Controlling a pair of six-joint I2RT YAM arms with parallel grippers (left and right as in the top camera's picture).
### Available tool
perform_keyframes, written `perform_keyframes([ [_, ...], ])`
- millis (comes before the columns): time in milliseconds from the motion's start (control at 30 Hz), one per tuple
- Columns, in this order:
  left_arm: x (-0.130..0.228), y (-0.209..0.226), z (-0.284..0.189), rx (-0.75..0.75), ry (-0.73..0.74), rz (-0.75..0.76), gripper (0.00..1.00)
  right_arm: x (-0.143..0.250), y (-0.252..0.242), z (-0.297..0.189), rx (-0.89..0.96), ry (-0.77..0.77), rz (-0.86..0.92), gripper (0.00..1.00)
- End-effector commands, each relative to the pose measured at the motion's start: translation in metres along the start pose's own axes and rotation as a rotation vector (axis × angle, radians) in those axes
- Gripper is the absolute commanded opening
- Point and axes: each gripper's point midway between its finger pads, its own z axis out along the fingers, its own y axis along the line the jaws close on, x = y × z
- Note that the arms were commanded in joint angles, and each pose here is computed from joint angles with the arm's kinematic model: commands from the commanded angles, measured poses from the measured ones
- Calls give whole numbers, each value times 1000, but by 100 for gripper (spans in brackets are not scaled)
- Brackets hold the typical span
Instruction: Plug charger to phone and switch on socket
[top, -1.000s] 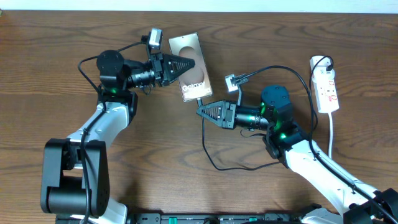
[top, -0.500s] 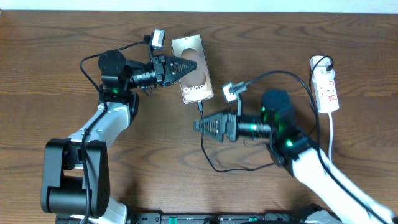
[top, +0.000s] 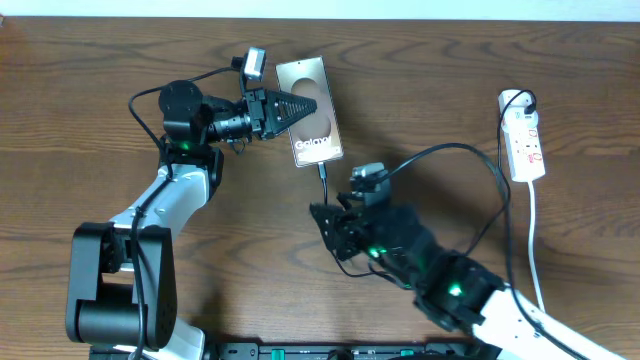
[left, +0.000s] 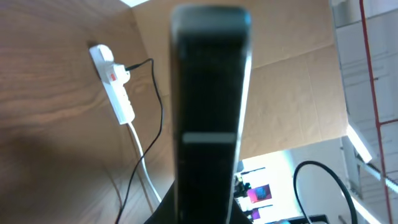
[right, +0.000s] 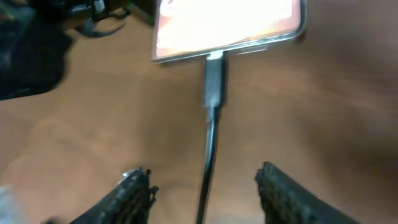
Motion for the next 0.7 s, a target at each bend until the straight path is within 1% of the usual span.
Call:
perform_keyframes([
  [0,-1,-4,1,1,9,14,8,-14,-20,10,172,-107,-76,50],
  [133,-1,-4,1,0,10,9,7,-14,-15,18,156,-117,-73,36],
  [233,0,-4,1,1,14,19,8,-21,-12,18,146,-149,-61,22],
  [400,1,-4,1,3,22,21,7,-29,-10,18,135,-180,-49,3],
  [433,2,-4,1,4,25,21,8,-30,-10,18,134,-184,-48,1],
  [667,11,-6,0,17,77,22,8,-35,-6,22,116,-212,-37,1],
])
